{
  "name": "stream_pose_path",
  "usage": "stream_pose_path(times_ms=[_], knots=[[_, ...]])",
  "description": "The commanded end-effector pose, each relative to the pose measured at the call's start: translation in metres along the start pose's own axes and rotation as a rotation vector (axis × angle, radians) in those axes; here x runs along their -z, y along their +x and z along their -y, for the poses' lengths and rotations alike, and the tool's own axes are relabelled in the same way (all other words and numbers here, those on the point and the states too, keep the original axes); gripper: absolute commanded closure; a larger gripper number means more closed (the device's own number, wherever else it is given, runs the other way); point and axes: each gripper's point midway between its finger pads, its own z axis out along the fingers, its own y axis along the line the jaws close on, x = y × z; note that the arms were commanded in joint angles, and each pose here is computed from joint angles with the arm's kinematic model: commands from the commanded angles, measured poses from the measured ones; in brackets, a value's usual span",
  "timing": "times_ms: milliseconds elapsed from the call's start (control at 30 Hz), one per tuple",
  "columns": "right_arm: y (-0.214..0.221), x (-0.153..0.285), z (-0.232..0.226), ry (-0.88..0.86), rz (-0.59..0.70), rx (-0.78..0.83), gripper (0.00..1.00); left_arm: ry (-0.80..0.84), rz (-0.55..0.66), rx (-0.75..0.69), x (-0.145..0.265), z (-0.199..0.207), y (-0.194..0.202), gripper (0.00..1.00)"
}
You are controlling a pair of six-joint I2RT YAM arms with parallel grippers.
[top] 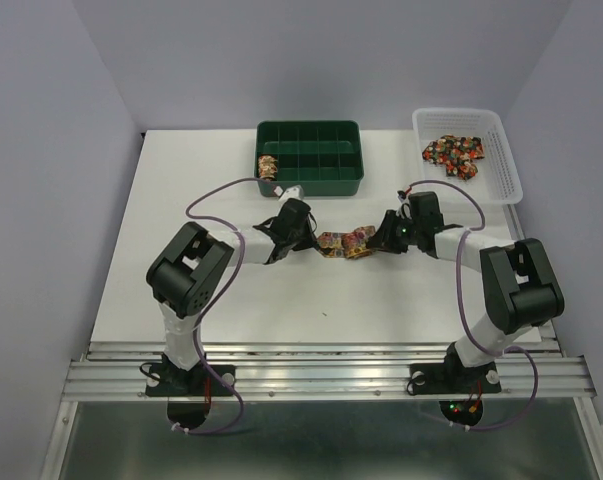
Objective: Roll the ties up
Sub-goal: Roll the tie
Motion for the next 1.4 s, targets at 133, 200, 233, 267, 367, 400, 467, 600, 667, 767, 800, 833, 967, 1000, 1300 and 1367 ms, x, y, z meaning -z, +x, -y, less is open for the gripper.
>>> stream_pose_path(times_ms=[133,200,233,267,367,400,467,600,667,767,800,833,967,1000,1300,1367], knots=[[-0.036,0.003,-0.018,-0.006,0.086,0.032,0.86,0.006,-0.012,-0.129,-0.001,0.02,0.012,0.8],[-0.036,0.004,-0.014,0.023,0.082,0.016,0.85,-0.007,-0.025,-0.14,-0.001,0.019,0.018,0.8],[-0.041,0.005,-0.016,0.03,0.091,0.016,0.86,-0.02,-0.029,-0.153,-0.002,0.018,0.024,0.81],[-0.043,0.006,-0.016,0.037,0.096,0.021,0.86,-0.04,-0.043,-0.153,-0.002,0.014,0.029,0.81],[-0.048,0.009,-0.014,0.087,0.1,0.054,0.86,-0.073,-0.06,-0.15,-0.004,0.005,0.038,0.83],[-0.047,0.011,-0.006,0.135,0.092,0.051,0.85,-0.088,-0.066,-0.149,-0.005,0.0,0.042,0.84],[-0.052,0.015,-0.001,0.182,0.097,0.073,0.85,-0.117,-0.066,-0.151,-0.006,-0.007,0.043,0.84],[-0.053,0.021,0.004,0.232,0.075,0.091,0.85,-0.119,-0.082,-0.157,-0.008,-0.008,0.048,0.85],[-0.053,0.025,0.003,0.239,0.062,0.104,0.85,-0.117,-0.084,-0.159,-0.009,-0.007,0.048,0.85],[-0.055,0.029,0.006,0.271,0.041,0.128,0.85,-0.112,-0.076,-0.161,-0.008,-0.005,0.045,0.84],[-0.056,0.029,0.006,0.277,0.04,0.132,0.85,-0.11,-0.076,-0.16,-0.007,-0.004,0.045,0.85],[-0.055,0.029,0.007,0.276,0.032,0.136,0.86,-0.102,-0.071,-0.16,-0.006,-0.001,0.043,0.85],[-0.051,0.031,0.013,0.348,0.022,0.155,0.87,-0.081,-0.061,-0.171,-0.002,0.009,0.041,0.85],[-0.052,0.032,0.015,0.369,0.024,0.156,0.87,-0.073,-0.058,-0.17,-0.001,0.012,0.04,0.84],[-0.053,0.042,0.036,0.545,0.036,0.146,0.89,0.023,0.0,-0.145,0.024,0.044,0.011,0.84],[-0.055,0.046,0.04,0.589,0.048,0.15,0.89,0.043,0.014,-0.139,0.031,0.047,0.007,0.84]])
